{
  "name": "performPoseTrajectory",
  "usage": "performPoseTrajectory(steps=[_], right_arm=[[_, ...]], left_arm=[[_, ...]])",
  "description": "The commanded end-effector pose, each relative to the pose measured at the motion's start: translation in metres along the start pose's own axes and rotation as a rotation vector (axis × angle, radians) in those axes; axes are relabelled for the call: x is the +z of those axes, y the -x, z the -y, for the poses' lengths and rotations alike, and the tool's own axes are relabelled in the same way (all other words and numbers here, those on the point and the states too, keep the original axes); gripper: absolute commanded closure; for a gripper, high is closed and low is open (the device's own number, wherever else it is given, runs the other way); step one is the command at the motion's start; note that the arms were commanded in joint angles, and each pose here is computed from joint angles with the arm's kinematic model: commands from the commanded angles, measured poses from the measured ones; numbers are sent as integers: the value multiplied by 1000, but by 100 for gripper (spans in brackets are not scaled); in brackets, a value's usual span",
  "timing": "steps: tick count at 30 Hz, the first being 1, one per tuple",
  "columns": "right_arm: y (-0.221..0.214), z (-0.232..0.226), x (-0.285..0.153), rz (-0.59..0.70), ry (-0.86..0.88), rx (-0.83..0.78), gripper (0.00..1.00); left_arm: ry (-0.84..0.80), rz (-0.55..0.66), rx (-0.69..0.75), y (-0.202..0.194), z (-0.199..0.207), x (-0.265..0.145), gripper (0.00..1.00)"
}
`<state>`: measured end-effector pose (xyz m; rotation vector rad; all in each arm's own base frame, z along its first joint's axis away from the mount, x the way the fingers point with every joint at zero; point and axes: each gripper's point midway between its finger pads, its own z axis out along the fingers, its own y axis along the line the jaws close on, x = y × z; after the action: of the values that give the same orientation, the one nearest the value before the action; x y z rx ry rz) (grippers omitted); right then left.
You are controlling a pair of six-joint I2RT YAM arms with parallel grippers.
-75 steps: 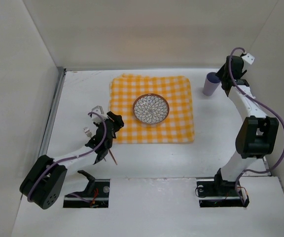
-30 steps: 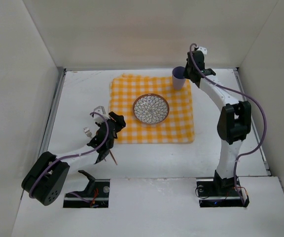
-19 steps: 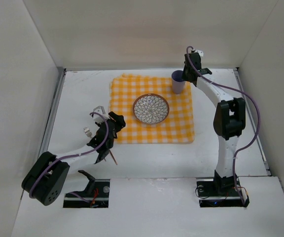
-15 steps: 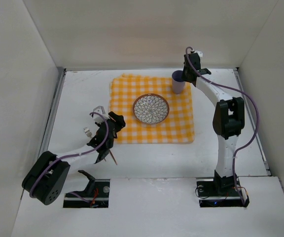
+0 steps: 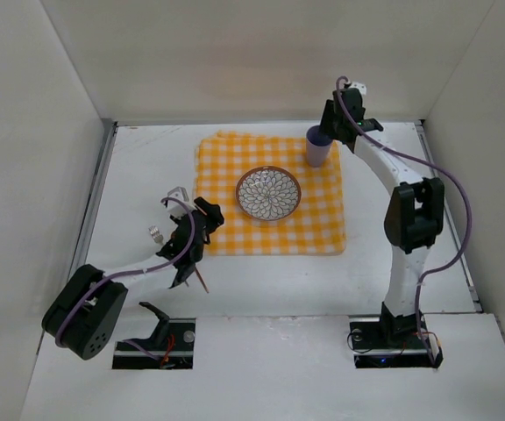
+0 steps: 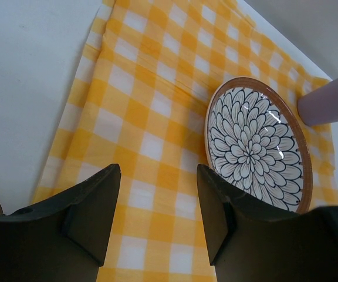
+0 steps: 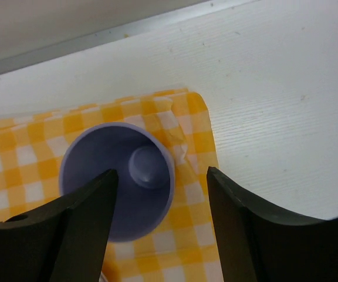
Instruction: Set the dinner table for one person
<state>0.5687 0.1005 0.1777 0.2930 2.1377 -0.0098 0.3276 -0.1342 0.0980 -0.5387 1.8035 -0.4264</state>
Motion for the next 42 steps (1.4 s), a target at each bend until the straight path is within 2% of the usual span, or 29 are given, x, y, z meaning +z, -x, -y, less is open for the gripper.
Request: performPoseTrajectory(steps=[1,5,7,8,9,12,13,15,21,29,42], right_arm=[[86,-6,-69,218,83,67,30],[93,-1,-107,286,112,115,21],[74,-13,-123,300,163,157,21],[61,-18,-130,307,192,184,25],[46,-26,-136,310,228,212,32],[-1,-55,-155,288,358,279,71],[-19,-67,-160,260,405,278,79],[-54,-84,-166,183,465,266,86],[-131,-92,-187,58,531,193,86],[-181,-68,-202,53,587,191,79],[-191,-82,-205,11,638,185,75]], left_arm=[[-18,60,-13,23,16,4,48],[18,68,26,30,16,5,50],[42,65,51,33,15,4,54],[53,61,58,33,14,2,56],[66,58,66,35,12,0,58],[109,33,99,40,3,-12,68],[129,14,122,39,-2,-18,71],[186,-41,169,34,-18,-33,75],[381,-223,201,3,-70,-78,72],[505,-338,200,-29,-91,-97,70],[570,-400,211,-56,-96,-102,75]])
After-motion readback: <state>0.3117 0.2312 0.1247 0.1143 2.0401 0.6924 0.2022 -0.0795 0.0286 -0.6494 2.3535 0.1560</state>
